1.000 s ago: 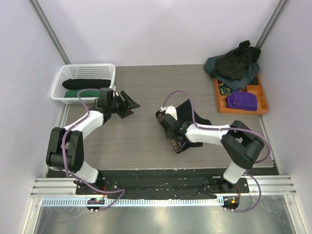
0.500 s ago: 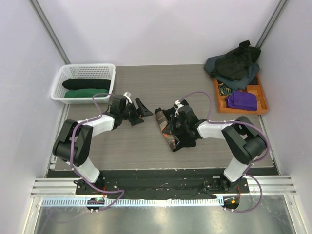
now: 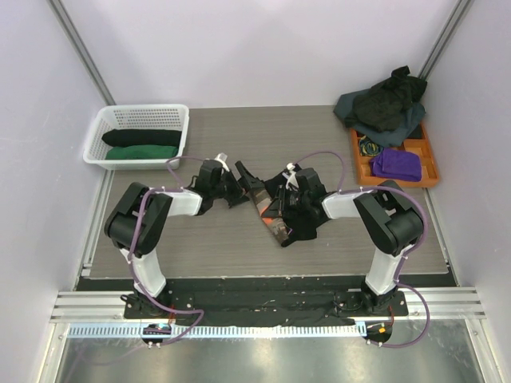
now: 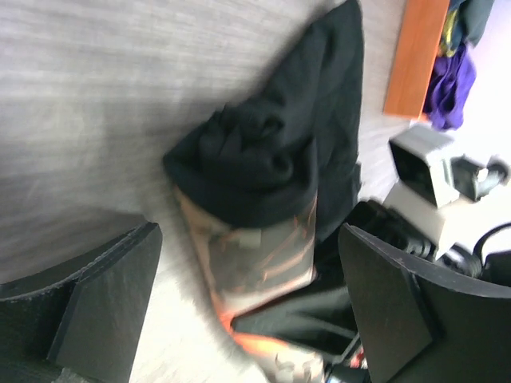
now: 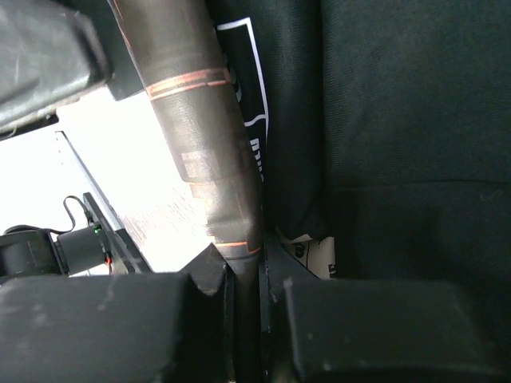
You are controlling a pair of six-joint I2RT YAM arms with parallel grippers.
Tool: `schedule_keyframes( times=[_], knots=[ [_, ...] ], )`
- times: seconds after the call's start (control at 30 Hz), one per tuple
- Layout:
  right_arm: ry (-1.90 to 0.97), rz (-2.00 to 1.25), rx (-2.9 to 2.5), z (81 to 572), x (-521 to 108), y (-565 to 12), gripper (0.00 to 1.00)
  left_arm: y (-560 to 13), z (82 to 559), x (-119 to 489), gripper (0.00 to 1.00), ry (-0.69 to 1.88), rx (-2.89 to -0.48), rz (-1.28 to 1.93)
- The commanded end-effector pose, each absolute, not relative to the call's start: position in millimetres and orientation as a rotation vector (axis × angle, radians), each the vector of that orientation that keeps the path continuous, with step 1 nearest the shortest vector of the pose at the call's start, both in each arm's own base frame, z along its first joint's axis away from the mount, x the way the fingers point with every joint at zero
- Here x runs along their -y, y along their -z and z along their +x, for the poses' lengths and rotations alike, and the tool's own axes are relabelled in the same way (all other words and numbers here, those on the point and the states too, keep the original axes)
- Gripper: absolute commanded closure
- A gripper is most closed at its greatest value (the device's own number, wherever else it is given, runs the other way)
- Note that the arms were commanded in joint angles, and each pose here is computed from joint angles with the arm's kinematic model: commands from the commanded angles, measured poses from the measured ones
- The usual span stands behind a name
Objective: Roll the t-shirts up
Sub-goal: Roll the T-shirt to the center of the board.
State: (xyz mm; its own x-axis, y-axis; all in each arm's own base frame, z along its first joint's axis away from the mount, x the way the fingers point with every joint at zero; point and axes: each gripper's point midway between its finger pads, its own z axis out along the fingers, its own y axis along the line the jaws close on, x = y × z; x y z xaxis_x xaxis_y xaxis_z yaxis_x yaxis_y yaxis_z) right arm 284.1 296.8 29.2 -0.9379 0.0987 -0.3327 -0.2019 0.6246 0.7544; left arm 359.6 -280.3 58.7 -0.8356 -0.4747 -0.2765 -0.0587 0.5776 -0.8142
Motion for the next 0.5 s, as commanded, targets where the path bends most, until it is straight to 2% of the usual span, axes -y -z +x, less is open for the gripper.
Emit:
schedule_keyframes(
  times=[0.0,0.07,0.17,0.2,0.27,0.3,0.37,0.47],
  knots=[
    [-1.225,-0.072,-2.588,273,-296,-18,0.99,-61,383,284,0.06,1.165,-2.249,-0.482],
    [-1.230,-0.075,-2.583,273,-297,-20,0.99,-54,386,282,0.07,1.154,-2.238,-0.514],
    [-1.237,-0.073,-2.584,273,-298,-22,0.99,-49,391,285,0.19,1.170,-2.205,-0.559],
    [-1.241,-0.072,-2.584,272,-298,-22,0.99,-47,392,286,0.26,1.174,-2.199,-0.571],
    [-1.255,-0.071,-2.584,271,-299,-23,0.99,-45,397,286,0.33,1.176,-2.169,-0.595],
    [-1.272,-0.068,-2.580,271,-300,-24,0.99,-42,398,284,0.42,1.171,-2.161,-0.601],
    [-1.289,-0.064,-2.576,271,-301,-24,0.99,-44,403,284,0.53,1.177,-2.122,-0.583],
    [-1.302,-0.061,-2.586,268,-302,-23,0.99,-43,407,287,0.56,1.170,-2.125,-0.561]
  ],
)
